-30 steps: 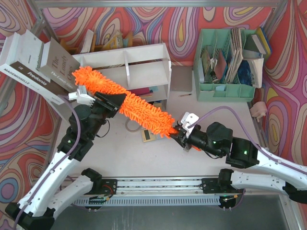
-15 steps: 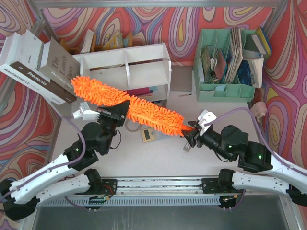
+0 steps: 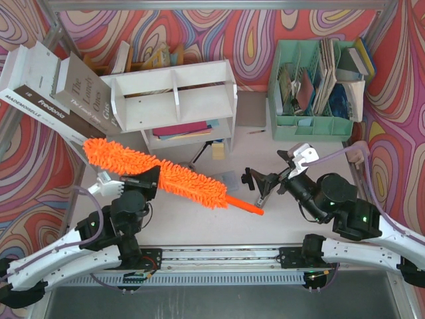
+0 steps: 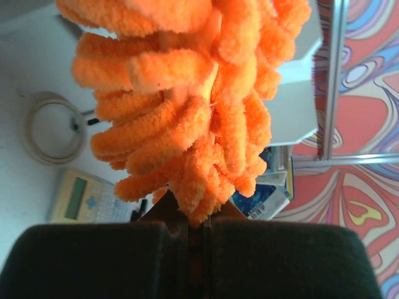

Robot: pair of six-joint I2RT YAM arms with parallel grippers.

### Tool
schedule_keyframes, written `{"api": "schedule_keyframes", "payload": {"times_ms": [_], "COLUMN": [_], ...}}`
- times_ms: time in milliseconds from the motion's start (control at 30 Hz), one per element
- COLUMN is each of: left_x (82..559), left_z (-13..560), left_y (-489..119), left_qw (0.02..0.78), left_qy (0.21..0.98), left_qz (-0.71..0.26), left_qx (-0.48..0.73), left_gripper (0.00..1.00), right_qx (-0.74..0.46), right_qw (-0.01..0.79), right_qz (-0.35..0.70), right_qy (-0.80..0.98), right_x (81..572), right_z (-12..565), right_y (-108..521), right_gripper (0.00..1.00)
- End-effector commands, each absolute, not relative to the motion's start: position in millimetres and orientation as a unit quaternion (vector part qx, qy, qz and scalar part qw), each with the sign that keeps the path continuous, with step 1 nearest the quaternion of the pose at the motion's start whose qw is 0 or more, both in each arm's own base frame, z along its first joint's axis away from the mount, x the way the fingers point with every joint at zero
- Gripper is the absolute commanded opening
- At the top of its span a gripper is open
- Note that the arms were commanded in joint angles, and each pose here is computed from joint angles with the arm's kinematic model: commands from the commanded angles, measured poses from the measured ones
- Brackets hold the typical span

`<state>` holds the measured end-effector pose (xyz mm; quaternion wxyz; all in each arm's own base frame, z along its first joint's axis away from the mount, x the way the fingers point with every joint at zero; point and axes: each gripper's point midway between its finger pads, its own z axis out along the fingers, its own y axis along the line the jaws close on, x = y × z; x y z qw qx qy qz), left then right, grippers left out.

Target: Dust the bookshelf with a duster

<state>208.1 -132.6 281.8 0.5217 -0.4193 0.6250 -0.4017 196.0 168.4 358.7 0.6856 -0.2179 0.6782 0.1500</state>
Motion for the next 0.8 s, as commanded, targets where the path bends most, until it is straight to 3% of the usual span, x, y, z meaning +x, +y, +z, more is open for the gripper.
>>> {"api": "schedule_keyframes", "payload": {"times_ms": [0,233,367,667,767], "left_x": [202,194,195,195,195], "left_z": [249,217,193,154,142], "left_y": [-99,-54,-40,-39,-40], "left_qw": [0.519,0.540,0.561,0.568,0.567], "left_qy": [0.608,0.584,0.564,0.575,0.588], "left_qz": [-0.373,-0.329,-0.310,-0.280,-0.265], "left_qx": [-0.471,-0.509,-0.520,-0.518,-0.513], "left_gripper": [0.00,0.00,0.00,0.00,0.16], "right_qx": [-0.179,-0.184,-0.182,-0.165,-0.164], "right_qw": [0.711,0.703,0.700,0.695,0.694], "right_qz": [0.148,0.141,0.141,0.132,0.130], "right_qy": [0.664,0.673,0.676,0.688,0.689], "right_x": [202,208,210,216,218], "right_z": [380,374,371,358,354], "right_y": [161,171,175,178,180], "right_gripper": [0.86,0.87,0.98,0.99,0.99]}}
